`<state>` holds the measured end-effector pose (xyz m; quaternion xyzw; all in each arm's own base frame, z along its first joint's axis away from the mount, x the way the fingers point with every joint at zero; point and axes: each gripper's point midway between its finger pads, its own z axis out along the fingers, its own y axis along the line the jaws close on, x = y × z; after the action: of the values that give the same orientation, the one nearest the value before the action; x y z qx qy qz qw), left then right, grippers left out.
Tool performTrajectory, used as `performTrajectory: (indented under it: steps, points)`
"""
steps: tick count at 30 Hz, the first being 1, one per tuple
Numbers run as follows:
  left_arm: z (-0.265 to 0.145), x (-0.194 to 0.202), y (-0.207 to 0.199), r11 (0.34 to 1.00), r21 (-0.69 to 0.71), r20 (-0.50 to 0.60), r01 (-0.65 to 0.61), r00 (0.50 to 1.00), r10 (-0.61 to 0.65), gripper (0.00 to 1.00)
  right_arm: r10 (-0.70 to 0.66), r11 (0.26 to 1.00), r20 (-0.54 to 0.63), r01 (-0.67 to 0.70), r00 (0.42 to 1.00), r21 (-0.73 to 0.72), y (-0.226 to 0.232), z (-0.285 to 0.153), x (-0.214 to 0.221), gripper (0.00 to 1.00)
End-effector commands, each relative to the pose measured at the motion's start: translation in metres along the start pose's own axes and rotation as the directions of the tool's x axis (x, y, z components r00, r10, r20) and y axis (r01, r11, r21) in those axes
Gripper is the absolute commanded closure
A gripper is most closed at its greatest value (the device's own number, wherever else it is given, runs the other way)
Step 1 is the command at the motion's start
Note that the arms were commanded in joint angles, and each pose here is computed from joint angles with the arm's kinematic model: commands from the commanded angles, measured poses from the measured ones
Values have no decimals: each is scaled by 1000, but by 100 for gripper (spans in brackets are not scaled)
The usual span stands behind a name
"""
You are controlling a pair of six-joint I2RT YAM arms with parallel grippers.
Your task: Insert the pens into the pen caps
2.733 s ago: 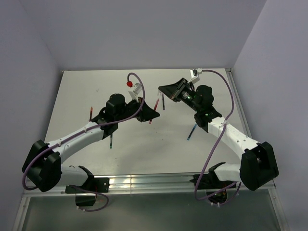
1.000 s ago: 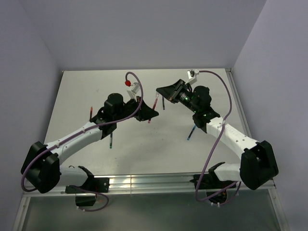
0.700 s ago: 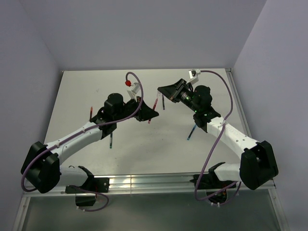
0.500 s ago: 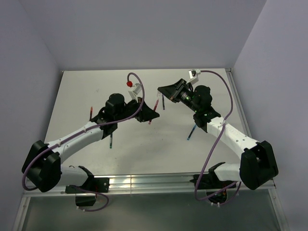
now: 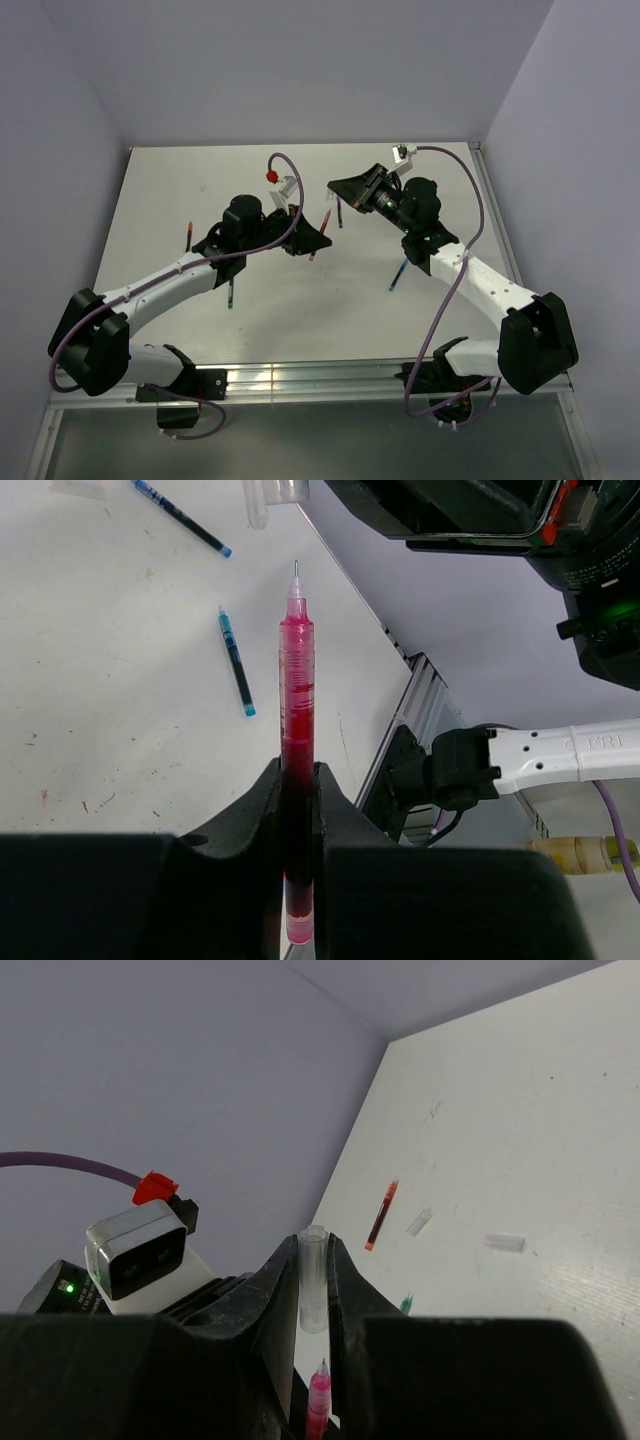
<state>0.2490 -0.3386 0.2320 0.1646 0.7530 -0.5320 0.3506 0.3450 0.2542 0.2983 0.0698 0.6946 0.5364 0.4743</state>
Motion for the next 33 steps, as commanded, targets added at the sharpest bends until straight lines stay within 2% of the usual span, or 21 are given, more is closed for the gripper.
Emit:
performTrajectory:
  steps: [1,33]
  points:
    - [-5,-22,-21,996,43,61,-80,995,77,100,-38,998,51,41,998,-51,21,-1,-20,100]
    - [-10,-29,-21,995,12,89,-100,991,99,100,-44,997,29,45,999,-60,25,-2,-9,100]
